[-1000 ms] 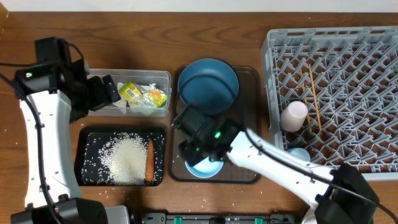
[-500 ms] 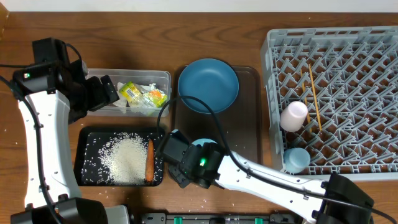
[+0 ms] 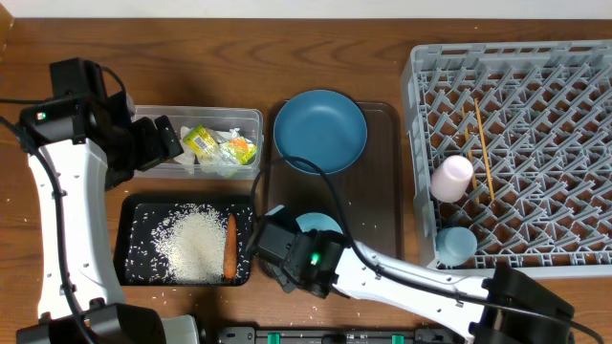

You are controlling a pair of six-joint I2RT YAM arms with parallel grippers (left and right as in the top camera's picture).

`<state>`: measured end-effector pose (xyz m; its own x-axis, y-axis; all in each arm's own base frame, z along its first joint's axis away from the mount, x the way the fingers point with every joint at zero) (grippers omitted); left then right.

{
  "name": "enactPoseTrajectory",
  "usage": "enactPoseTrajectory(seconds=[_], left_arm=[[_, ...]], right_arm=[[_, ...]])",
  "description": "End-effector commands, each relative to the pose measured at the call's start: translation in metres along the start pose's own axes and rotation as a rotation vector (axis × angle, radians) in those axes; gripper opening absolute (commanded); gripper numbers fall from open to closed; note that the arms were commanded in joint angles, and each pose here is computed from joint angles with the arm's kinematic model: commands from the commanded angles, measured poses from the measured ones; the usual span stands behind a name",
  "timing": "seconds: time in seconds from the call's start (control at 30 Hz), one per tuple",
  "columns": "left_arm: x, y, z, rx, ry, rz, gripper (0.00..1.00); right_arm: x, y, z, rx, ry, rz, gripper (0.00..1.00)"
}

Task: Sort waste into correct bins and load items into the dishwasher rack
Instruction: 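Grasp the rim of the light-blue bowl with the right gripper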

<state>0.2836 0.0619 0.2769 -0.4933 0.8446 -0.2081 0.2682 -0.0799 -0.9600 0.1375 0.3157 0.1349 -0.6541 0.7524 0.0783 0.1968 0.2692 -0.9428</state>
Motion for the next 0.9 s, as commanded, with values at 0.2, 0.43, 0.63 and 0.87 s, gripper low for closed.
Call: enactPoseTrajectory(seconds=[0.2,0.43,0.63,0.87], left_arm=[[0.003,0.002,0.000,0.006,-0.011,-0.016,0.97],[0.003,0.002,0.000,0.006,-0.011,-0.016,0.97],[0.003,0.002,0.000,0.006,-0.010,-0.016,0.97],[0.003,0.002,0.000,0.006,-0.011,-0.016,0.97]], right_arm=[[-0.005,0.015,0.014,-0.012,0.048,0.011,0.40],[-0.006,0.019,0.015,-0.026,0.054,0.006,0.38],[-0.006,0.020,0.016,-0.025,0.053,0.010,0.35],[-0.010,0.023,0.020,-0.020,0.052,0.031,0.33]])
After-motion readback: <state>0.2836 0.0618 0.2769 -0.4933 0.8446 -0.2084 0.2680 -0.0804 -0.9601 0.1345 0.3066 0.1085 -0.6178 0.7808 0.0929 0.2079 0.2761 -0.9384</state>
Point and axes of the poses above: each gripper's point midway between its finger pads, its own y axis out along the fingers, its own x axis along the line the jaws close on, z = x × y, the point moved 8 cm from there along -y, back along the fingers, and after that the axes turned 6 degrees about -y, right-handed, at the moved point
